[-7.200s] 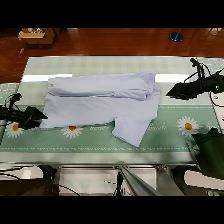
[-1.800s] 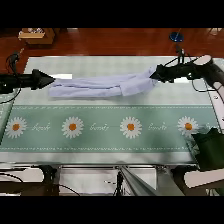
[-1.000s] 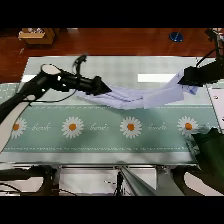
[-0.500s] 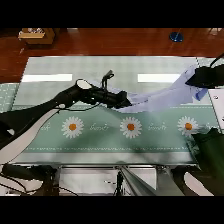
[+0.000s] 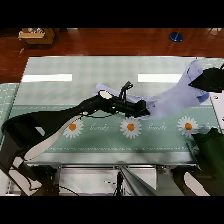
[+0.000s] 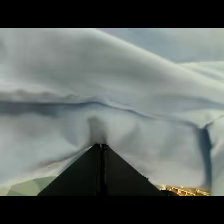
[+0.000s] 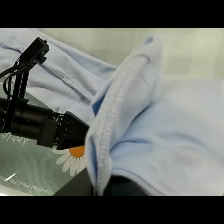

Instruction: Fold the shirts.

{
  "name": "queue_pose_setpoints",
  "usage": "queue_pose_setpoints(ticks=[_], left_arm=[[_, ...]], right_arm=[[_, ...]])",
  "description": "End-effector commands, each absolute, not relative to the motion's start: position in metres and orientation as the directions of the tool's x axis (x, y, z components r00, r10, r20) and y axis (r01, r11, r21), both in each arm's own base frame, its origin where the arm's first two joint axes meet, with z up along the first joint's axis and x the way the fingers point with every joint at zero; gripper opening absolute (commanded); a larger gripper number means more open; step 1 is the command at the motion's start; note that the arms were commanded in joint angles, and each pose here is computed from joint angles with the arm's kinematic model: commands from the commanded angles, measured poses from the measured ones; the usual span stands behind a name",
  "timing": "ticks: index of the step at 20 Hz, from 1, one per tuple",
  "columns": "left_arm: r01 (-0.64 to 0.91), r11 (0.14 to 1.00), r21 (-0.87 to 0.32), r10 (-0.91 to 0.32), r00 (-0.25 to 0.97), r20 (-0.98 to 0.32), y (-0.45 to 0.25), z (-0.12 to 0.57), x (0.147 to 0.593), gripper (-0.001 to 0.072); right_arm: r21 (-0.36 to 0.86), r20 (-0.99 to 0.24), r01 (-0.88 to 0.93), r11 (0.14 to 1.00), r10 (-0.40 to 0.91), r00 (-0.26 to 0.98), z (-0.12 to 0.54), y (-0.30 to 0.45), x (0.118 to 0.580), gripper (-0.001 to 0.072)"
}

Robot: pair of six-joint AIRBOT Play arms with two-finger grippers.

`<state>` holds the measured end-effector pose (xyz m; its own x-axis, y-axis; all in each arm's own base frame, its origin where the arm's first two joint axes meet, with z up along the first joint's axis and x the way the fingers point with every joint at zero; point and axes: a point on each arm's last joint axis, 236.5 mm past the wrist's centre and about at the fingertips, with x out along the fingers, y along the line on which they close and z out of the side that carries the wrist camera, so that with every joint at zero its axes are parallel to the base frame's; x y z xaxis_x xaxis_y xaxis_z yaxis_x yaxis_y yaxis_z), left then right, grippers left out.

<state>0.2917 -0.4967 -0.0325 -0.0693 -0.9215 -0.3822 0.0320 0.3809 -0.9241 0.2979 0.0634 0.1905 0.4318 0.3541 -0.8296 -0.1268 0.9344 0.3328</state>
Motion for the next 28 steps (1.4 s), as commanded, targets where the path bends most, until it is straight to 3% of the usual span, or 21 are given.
queue_pose_setpoints(ticks=[1, 3, 5, 7, 11, 15, 20, 23, 25, 28], left_arm=[[0.035, 0.337, -0.941, -0.937, -0.078, -0.339, -0.494, -0.022, 0.305, 0.0024], [0.117, 0.304, -0.945, -0.943, -0.102, -0.316, -0.461, 0.002, 0.321, 0.0023], [0.243, 0.361, -0.900, -0.920, -0.064, -0.386, -0.406, 0.028, 0.349, 0.0022], [0.328, 0.432, -0.840, -0.894, 0.033, -0.446, -0.341, 0.063, 0.377, 0.0023], [0.406, 0.570, -0.714, -0.820, 0.338, -0.462, -0.195, 0.159, 0.412, 0.0024], [0.355, 0.682, -0.640, -0.702, 0.565, -0.434, -0.083, 0.225, 0.395, 0.0024], [0.334, 0.746, -0.576, -0.615, 0.677, -0.403, -0.049, 0.269, 0.359, 0.0024], [0.366, 0.749, -0.552, -0.626, 0.665, -0.408, -0.062, 0.274, 0.351, 0.0025], [0.353, 0.778, -0.520, -0.606, 0.641, -0.471, -0.064, 0.256, 0.351, 0.0024], [0.298, 0.821, -0.487, -0.558, 0.598, -0.575, -0.057, 0.215, 0.348, 0.0024]], right_arm=[[0.320, -0.850, -0.121, 0.940, 0.341, 0.402, 0.187, 0.061, 0.289, 0.0024], [0.321, -0.848, -0.122, 0.939, 0.342, 0.404, 0.187, 0.061, 0.289, 0.0024], [0.335, -0.835, -0.127, 0.934, 0.357, 0.418, 0.189, 0.064, 0.294, 0.0024], [0.368, -0.818, -0.137, 0.920, 0.390, 0.424, 0.190, 0.072, 0.301, 0.0024], [0.397, -0.806, -0.203, 0.895, 0.446, 0.390, 0.174, 0.107, 0.327, 0.0024], [0.397, -0.783, -0.281, 0.874, 0.482, 0.392, 0.138, 0.185, 0.372, 0.0024], [0.485, -0.745, -0.223, 0.845, 0.534, 0.401, 0.071, 0.271, 0.420, 0.0029], [0.641, -0.661, -0.198, 0.741, 0.665, 0.348, 0.051, 0.335, 0.419, 0.0220], [0.691, -0.611, -0.220, 0.688, 0.719, 0.330, 0.054, 0.358, 0.415, 0.0487], [0.643, -0.638, -0.275, 0.715, 0.699, 0.325, 0.066, 0.335, 0.412, 0.0503]])
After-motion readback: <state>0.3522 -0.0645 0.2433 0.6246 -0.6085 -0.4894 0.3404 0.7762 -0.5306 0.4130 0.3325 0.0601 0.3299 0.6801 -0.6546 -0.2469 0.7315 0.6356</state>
